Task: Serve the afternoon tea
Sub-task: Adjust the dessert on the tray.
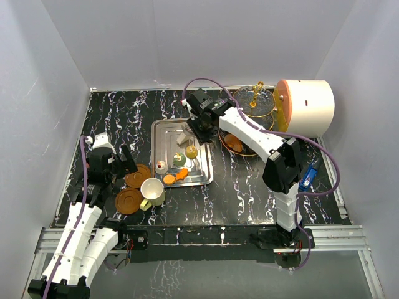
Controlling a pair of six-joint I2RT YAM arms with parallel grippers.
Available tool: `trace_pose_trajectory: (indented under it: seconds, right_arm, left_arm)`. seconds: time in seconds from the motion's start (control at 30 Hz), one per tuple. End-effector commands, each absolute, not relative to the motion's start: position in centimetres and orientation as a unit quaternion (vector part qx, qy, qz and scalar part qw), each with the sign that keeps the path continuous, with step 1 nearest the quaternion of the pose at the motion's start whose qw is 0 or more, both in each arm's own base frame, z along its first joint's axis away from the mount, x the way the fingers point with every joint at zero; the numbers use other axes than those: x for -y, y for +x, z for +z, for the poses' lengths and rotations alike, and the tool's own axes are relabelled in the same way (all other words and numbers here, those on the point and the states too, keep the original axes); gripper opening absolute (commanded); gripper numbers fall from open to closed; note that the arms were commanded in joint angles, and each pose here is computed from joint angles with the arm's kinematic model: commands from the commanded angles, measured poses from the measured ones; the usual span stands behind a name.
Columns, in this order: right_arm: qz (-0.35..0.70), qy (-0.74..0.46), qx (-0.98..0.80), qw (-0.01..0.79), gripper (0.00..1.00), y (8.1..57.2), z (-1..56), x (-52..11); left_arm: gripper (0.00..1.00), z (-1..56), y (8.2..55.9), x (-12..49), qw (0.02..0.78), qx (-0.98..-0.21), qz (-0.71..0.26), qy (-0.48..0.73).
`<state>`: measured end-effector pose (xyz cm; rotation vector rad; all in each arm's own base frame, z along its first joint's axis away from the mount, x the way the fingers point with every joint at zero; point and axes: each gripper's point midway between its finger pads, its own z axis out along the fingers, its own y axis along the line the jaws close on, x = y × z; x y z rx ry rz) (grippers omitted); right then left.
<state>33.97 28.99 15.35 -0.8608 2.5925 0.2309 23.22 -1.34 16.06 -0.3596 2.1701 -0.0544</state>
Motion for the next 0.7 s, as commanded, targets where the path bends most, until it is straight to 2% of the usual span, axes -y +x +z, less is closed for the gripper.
trace_pose_trajectory:
  seconds: [0.0,0.3,0.67]
  right_arm:
    - [0.099,-0.268,-0.913,0.292,0.18,37.8,19.1,-31.0]
    - [0.089,-0.237,-0.916,0.310,0.19,39.6,16.4,-31.8]
    - [0.064,-0.265,-0.928,0.255,0.25,34.7,12.7,-29.4]
  left_arm:
    - [0.99,17.0,23.3,1.2,0.462,-0.875,-0.019,-0.146]
    - [0.99,16.9,23.3,1.2,0.461,-0.875,-0.018,-0.146]
    - [0.99,16.9,23.4,1.3,0.461,-0.875,-0.020,-0.145]
